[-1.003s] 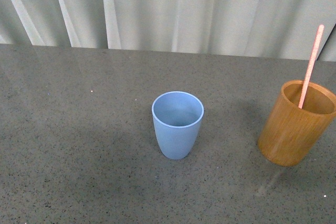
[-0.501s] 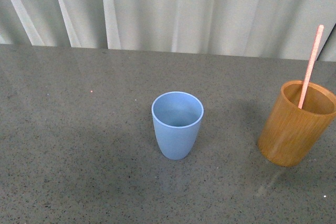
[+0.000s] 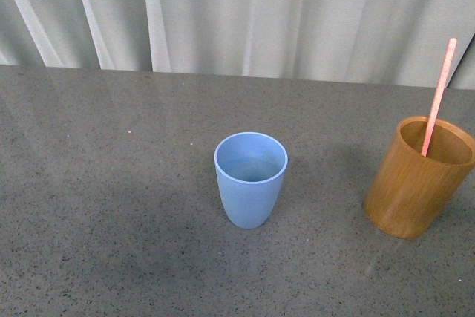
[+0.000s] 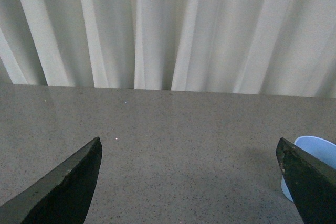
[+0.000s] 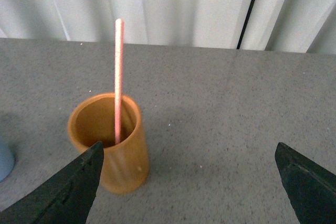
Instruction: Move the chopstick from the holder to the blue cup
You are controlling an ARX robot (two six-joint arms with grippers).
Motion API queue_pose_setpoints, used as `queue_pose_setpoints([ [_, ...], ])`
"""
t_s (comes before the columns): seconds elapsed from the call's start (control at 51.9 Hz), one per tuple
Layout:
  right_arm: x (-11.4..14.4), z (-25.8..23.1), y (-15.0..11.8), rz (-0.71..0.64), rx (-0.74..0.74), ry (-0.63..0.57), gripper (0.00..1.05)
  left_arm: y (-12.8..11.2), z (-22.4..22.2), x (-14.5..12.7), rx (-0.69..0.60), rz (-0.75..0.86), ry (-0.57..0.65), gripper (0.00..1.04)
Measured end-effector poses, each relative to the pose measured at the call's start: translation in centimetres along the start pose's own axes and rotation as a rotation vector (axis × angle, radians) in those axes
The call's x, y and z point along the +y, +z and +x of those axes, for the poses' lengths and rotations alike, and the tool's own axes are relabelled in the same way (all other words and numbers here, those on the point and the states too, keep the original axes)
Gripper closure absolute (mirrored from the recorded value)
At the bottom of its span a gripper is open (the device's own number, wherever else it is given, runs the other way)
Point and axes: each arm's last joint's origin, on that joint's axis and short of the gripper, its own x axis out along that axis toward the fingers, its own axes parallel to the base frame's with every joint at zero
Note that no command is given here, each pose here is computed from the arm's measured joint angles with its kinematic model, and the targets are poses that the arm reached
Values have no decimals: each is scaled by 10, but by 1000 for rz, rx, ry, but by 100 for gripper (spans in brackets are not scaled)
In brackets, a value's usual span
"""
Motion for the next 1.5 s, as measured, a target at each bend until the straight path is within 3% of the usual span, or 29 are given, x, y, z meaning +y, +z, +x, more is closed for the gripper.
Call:
queue_pose_setpoints([
  [0.328, 29, 66, 8, 48, -47, 132, 10, 0, 0, 0, 0, 0, 0, 7],
  [0.579, 46, 101, 13, 70, -40, 143, 10, 0, 0, 0, 0, 0, 0, 7],
  [1.504, 52, 161, 16, 74, -32, 126, 10, 0, 0, 0, 0, 0, 0, 7],
])
